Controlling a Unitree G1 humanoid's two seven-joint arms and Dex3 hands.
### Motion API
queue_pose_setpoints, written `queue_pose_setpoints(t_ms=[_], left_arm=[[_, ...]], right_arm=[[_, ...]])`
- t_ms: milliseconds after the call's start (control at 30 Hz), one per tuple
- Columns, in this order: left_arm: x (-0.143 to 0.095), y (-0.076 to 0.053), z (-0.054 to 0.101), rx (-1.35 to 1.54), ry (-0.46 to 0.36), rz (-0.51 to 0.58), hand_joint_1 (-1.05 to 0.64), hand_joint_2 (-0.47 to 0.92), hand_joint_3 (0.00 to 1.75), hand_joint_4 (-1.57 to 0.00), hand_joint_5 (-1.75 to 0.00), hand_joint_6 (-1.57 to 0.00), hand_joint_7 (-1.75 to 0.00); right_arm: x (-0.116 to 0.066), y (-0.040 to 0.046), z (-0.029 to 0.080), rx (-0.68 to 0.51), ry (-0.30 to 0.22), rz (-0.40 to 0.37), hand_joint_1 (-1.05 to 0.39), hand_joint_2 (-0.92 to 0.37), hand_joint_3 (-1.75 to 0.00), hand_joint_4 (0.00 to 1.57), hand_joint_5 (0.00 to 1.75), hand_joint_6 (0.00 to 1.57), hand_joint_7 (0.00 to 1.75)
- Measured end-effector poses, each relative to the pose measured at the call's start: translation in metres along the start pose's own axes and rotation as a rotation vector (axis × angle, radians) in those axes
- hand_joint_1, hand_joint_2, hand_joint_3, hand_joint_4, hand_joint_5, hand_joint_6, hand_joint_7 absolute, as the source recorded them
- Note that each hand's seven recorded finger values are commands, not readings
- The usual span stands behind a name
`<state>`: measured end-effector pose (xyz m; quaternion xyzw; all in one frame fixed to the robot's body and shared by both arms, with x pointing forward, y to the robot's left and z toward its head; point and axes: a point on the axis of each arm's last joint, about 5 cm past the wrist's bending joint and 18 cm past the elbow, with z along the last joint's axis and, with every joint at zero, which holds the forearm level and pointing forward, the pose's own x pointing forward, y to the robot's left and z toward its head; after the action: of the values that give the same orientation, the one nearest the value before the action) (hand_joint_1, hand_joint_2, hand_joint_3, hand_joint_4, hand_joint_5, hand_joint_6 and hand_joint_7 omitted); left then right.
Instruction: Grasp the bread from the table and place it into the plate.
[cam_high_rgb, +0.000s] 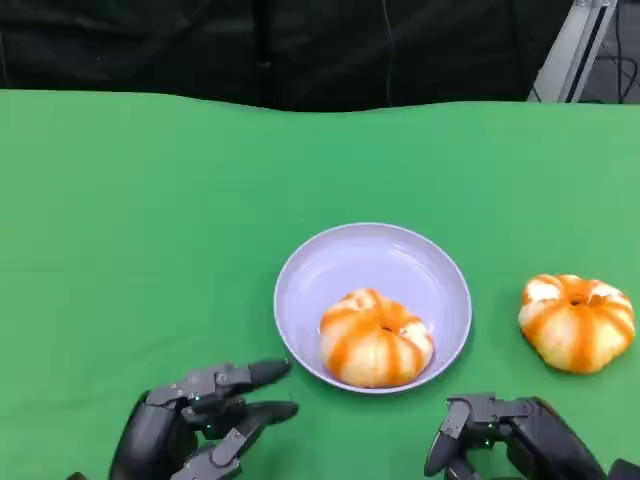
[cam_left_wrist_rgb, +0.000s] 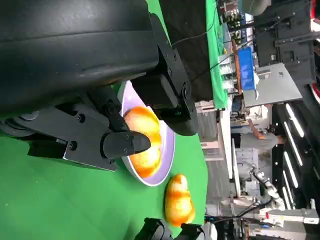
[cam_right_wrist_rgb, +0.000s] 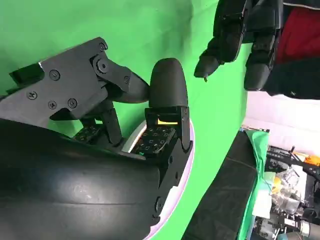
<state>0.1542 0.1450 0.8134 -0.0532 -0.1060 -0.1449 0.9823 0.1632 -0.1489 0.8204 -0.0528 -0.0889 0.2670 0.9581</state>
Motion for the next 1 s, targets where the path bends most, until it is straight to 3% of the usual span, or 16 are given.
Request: queue_pose_setpoints(t_ms=[33, 167, 767, 1000], left_arm=[[0.0009, -0.0008, -0.0006, 0.003, 0.004, -0.013, -0.06, 0.44, 1.32, -1.02, -1.39, -1.11, -1.05], [0.0019, -0.0047, -0.0019, -0.002, 0.004, -0.042, -0.07, 0.43, 1.35, -0.99, -1.5, -1.05, -1.22], [0.0012, -0.0072, -0.0036, -0.007, 0.006, -0.054, -0.08, 0.47, 1.29, -0.95, -1.51, -1.0, -1.25], [0.0014, -0.0078, -0.0033, -0.003, -0.001, -0.058, -0.09, 0.51, 1.22, -0.95, -1.5, -1.0, -1.23]], right_arm=[[0.0, -0.0006, 0.0001, 0.0, -0.001, -0.003, -0.13, -0.64, -0.93, 0.82, 1.48, 0.86, 1.16], [0.0, -0.0024, 0.0004, -0.001, -0.004, -0.014, -0.14, -0.62, -0.95, 0.82, 1.47, 0.86, 1.17], [-0.0002, -0.0031, 0.0005, 0.003, -0.006, -0.019, -0.12, -0.6, -0.99, 0.82, 1.46, 0.86, 1.17], [0.0019, -0.0071, 0.0019, 0.0, -0.018, -0.02, -0.11, -0.61, -0.97, 0.83, 1.46, 0.86, 1.17]])
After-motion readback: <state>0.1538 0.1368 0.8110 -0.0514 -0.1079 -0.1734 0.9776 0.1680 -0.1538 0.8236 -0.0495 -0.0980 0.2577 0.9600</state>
